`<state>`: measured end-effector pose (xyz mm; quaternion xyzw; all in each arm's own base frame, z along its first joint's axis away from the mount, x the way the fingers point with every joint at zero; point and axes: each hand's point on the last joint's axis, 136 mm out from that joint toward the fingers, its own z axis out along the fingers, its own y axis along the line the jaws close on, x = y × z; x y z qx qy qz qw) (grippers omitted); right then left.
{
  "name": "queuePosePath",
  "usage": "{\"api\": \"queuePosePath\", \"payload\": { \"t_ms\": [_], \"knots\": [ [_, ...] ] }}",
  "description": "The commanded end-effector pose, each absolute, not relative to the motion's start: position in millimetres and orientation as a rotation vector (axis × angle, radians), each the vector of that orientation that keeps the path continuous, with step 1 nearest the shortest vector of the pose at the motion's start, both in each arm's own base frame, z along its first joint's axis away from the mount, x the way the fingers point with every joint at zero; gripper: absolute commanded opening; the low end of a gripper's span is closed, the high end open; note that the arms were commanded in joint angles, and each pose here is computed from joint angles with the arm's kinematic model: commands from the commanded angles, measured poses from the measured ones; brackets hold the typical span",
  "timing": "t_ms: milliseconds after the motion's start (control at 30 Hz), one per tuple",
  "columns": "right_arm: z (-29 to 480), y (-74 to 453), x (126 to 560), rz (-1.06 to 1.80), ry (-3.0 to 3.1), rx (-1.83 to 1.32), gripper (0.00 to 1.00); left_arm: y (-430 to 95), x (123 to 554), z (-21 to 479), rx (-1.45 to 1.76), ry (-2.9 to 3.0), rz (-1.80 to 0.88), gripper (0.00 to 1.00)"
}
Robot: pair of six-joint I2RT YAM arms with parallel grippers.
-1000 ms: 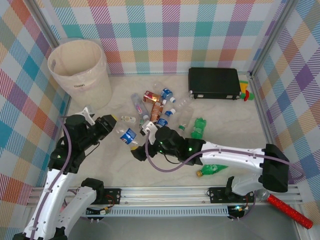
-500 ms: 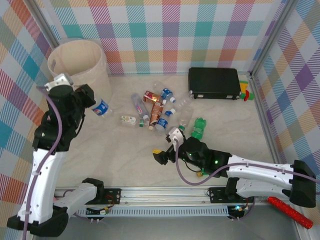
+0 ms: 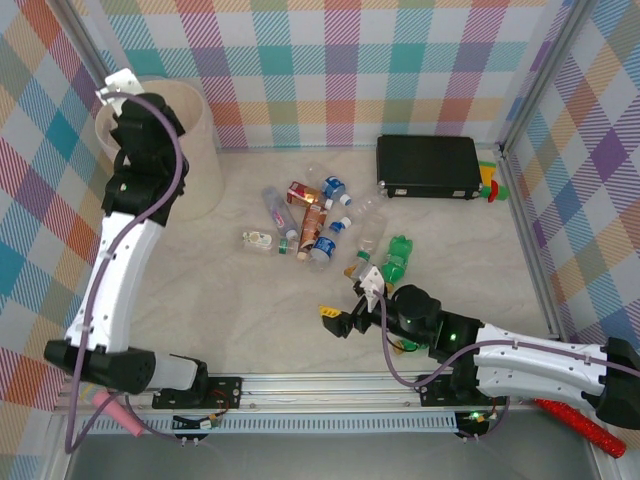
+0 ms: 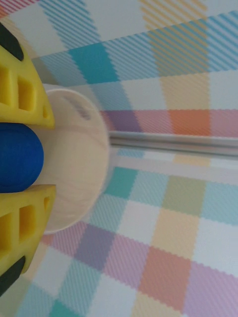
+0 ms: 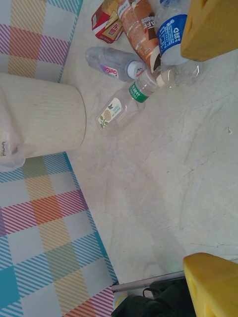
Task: Put the plastic bottles in the bin
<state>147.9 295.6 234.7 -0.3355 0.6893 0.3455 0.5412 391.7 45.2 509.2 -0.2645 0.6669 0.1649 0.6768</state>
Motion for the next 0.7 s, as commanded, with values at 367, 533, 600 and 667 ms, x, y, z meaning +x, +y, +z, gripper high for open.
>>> {"api": "queuePosePath", "payload": {
  "t_ms": [367, 533, 600, 667],
  "knots": [
    [232.3, 303.0, 152.1, 0.822, 1.626, -0.801, 0.99, 106.8, 464.8, 538.4, -0.753, 1.402, 0.568, 0.11],
    [230.1, 305.0, 152.7, 0.823, 1.633, -0.802, 0.99, 114.3, 495.3, 521.4, -0.705, 1.492, 0.532, 0.2],
    [228.2, 304.3, 155.0, 0.802, 1.637, -0.801, 0.99, 115.8, 501.0, 512.4, -0.699, 1.519, 0.54, 0.21],
    [226.8, 303.3, 157.3, 0.787, 1.642, -0.795, 0.99, 119.3, 504.8, 501.3, -0.695, 1.556, 0.541, 0.26]
  ]
}}
